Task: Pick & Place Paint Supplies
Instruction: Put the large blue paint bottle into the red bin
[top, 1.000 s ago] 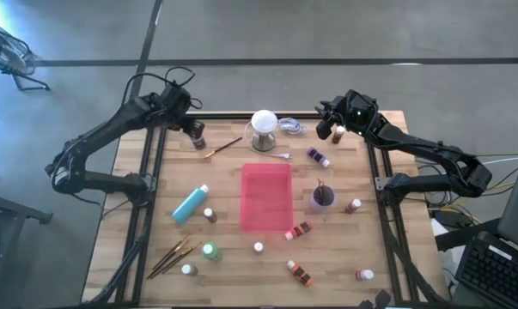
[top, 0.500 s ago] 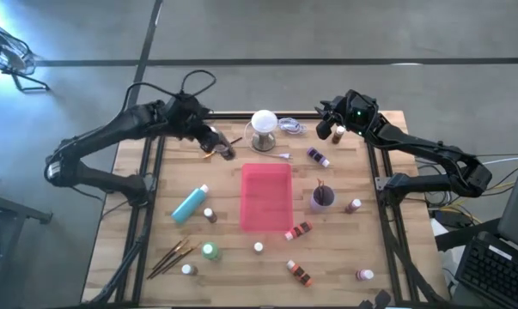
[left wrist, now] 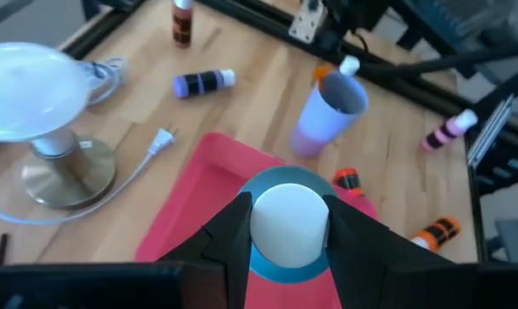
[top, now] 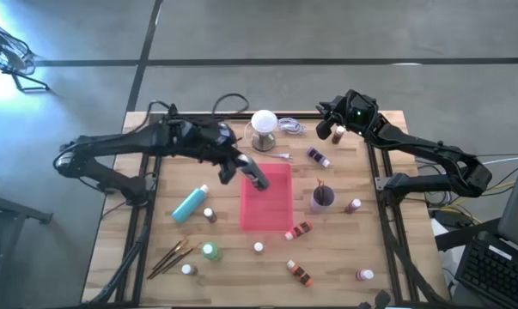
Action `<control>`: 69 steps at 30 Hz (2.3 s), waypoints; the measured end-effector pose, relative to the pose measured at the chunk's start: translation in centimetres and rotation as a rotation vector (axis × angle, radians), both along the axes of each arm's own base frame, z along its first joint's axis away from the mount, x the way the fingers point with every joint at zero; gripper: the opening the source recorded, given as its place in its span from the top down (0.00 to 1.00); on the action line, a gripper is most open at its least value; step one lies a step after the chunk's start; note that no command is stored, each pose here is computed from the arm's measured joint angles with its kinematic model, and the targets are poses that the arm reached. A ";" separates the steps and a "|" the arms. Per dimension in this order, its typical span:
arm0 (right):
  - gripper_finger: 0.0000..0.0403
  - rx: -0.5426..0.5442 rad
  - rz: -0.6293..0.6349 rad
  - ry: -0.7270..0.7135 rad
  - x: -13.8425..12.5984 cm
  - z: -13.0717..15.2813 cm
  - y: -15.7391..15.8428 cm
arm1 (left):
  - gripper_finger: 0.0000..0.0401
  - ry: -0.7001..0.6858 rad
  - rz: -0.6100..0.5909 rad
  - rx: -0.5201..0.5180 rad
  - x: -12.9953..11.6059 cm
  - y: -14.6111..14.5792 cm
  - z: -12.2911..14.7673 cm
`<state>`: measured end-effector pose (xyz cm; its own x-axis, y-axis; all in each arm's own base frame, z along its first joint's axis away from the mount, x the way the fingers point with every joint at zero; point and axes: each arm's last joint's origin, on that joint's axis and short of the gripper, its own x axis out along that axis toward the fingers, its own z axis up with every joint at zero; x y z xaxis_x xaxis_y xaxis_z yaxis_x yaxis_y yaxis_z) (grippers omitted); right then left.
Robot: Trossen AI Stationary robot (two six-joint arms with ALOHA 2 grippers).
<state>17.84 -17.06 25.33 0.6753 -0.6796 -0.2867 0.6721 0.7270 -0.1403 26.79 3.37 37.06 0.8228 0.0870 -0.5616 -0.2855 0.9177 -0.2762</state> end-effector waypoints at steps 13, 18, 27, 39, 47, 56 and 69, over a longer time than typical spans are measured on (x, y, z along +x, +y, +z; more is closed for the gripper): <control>0.85 -0.001 0.000 0.004 0.0 -0.1 0.0 | 0.69 0.144 -0.161 0.185 8.7 0.8 -1.8; 0.80 -0.011 0.005 0.014 0.0 -0.1 0.0 | 0.69 0.211 -0.178 0.240 10.9 1.2 -3.0; 0.73 -0.010 0.005 0.015 0.0 -0.1 0.0 | 0.69 0.293 -0.144 0.302 12.5 2.3 -5.2; 0.68 -0.011 0.005 0.015 0.0 -0.1 0.0 | 0.69 0.301 -0.127 0.311 13.6 3.4 -6.6; 0.66 -0.011 0.005 0.015 0.0 -0.1 0.0 | 0.69 0.306 -0.129 0.311 14.0 3.5 -7.4; 0.71 -0.010 0.005 0.015 0.0 -0.1 0.0 | 0.69 0.288 -0.128 0.299 14.2 3.5 -7.4; 0.84 -0.011 0.006 0.015 0.0 -0.1 0.0 | 0.68 0.277 -0.130 0.278 14.2 3.5 -8.6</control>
